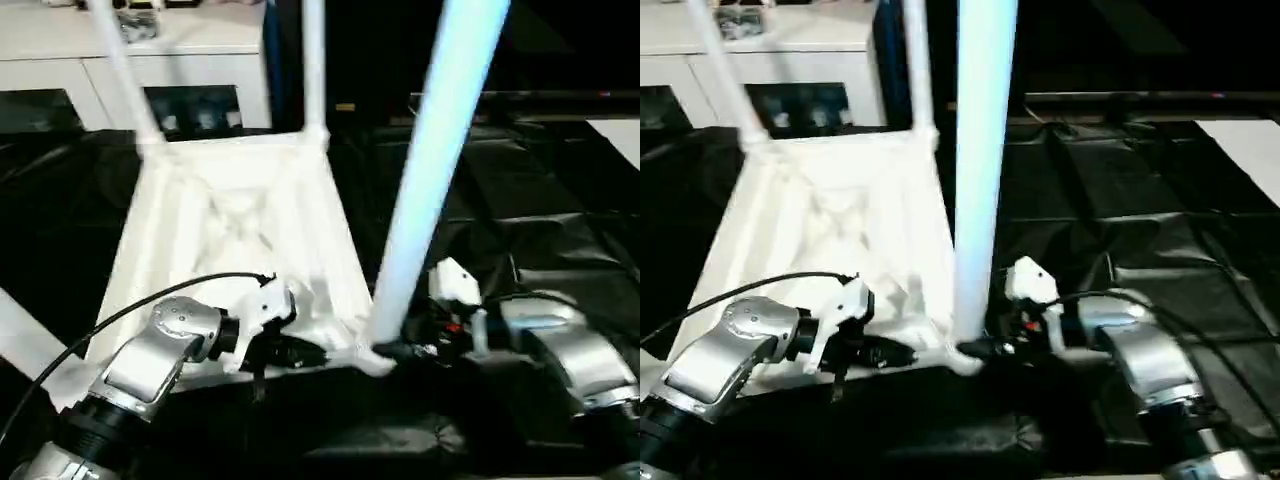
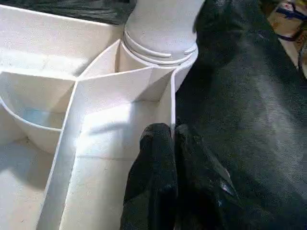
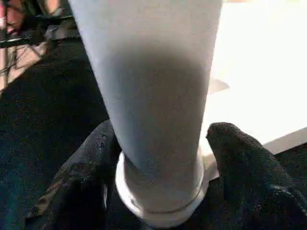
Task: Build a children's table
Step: Rotate leg to tighten
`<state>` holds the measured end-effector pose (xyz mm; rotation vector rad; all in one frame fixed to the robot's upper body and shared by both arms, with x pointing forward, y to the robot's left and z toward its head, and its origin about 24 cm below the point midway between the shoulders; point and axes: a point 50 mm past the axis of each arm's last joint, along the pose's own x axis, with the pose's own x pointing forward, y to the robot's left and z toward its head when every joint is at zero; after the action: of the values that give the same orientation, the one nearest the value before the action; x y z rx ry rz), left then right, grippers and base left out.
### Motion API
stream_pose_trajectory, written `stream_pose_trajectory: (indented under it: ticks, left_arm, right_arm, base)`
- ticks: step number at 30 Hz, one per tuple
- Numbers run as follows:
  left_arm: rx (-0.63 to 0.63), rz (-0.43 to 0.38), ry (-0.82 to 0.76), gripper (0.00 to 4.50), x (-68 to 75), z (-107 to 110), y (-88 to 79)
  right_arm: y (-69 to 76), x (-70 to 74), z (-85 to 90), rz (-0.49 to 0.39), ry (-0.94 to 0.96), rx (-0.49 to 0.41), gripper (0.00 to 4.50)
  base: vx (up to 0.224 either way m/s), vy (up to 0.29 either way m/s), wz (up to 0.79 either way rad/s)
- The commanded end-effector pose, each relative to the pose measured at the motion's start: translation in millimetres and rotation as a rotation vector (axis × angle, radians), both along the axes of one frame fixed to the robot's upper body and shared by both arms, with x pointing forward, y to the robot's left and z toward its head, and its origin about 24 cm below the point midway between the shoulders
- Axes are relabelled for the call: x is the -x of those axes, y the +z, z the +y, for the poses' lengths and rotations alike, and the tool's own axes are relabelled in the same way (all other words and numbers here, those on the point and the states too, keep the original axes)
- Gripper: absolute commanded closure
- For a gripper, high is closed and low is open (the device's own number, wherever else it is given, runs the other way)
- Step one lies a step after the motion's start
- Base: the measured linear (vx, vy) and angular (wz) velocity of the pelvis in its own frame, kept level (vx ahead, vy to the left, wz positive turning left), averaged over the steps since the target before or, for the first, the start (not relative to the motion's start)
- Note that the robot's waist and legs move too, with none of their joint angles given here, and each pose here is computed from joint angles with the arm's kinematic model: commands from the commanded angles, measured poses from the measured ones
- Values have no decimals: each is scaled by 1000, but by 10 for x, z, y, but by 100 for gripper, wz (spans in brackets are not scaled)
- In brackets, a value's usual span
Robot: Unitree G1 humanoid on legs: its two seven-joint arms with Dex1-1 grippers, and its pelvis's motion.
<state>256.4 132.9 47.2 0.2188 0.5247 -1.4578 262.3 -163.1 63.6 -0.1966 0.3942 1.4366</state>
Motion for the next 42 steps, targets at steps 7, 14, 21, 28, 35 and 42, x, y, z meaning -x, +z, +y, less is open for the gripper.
stream_pose_trajectory:
  ticks: [7, 14, 21, 28, 35, 42]
  left_arm:
    - [53, -5, -107, 450, 15, -87, 107]
    - [50, -8, -106, 450, 15, -85, 98]
    - [55, -17, -93, 450, 14, -104, 83]
    - [55, -77, 57, 450, -80, -197, 44]
    - [57, -114, 229, 450, -152, -418, 12]
    - [69, -123, 352, 450, -145, -639, 8]
  right_arm:
    - [19, 41, 31, 10, 75, 8, 195]
    - [4, 40, 68, 11, 75, 3, 247]
    - [-18, 80, 103, 17, 78, -6, 252]
    - [-135, 56, 187, -5, -77, -32, 252]
    - [-332, -112, 375, -40, -412, -57, 254]
    - [-438, -148, 703, 24, -607, -91, 255]
  base:
    - [0, 0, 0]
    - [0, 0, 0]
    - [0, 0, 0]
    - [0, 0, 0]
    - [0, 0, 0]
    - [0, 0, 0]
